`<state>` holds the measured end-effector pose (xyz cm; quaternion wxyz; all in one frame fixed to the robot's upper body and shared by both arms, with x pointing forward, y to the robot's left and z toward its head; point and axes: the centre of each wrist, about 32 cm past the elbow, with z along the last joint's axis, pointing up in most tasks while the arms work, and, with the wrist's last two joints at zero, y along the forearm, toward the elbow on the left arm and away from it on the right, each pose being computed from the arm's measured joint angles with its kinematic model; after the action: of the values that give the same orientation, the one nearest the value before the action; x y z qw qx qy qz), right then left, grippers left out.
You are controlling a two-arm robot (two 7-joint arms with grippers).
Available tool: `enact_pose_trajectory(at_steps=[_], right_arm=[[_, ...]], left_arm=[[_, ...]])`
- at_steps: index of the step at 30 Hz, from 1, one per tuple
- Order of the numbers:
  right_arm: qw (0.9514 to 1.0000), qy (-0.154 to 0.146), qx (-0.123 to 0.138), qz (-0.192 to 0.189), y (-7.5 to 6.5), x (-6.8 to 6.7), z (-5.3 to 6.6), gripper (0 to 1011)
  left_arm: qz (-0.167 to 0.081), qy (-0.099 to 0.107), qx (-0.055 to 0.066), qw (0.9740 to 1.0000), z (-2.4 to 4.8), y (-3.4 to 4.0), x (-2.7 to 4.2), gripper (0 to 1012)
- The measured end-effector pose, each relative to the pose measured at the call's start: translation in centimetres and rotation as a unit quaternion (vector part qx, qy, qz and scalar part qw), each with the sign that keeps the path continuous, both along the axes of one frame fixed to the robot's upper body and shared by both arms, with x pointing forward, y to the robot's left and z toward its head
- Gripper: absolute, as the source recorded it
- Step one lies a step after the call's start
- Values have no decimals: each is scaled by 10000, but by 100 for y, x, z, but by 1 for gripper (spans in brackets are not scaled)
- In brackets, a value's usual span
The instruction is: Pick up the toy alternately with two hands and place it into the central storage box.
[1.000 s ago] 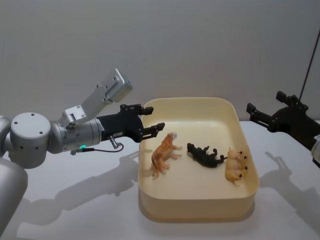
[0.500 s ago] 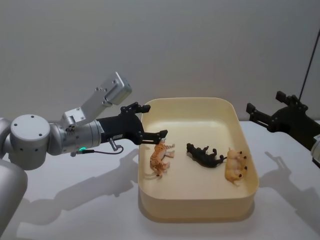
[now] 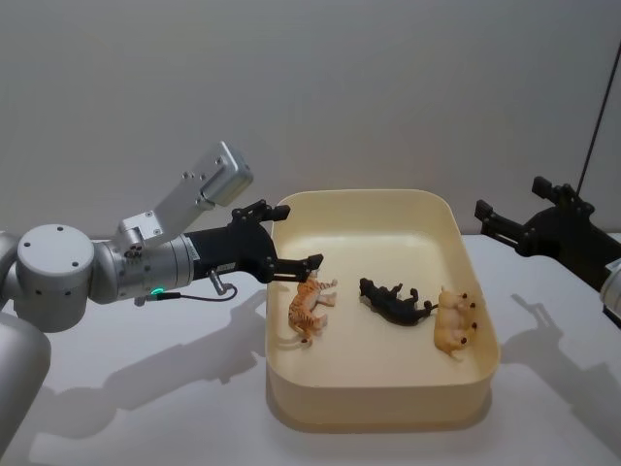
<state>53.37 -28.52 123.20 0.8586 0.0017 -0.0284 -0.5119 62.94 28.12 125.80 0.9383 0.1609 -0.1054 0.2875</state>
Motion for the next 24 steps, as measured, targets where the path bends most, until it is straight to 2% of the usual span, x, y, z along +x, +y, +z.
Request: enact_pose_trajectory(at_steps=[24], right_arm=[[10000,0,0,0,0,0,0,1001]], left_arm=[[-9,-2,0,10000,-5,2,0,1001]])
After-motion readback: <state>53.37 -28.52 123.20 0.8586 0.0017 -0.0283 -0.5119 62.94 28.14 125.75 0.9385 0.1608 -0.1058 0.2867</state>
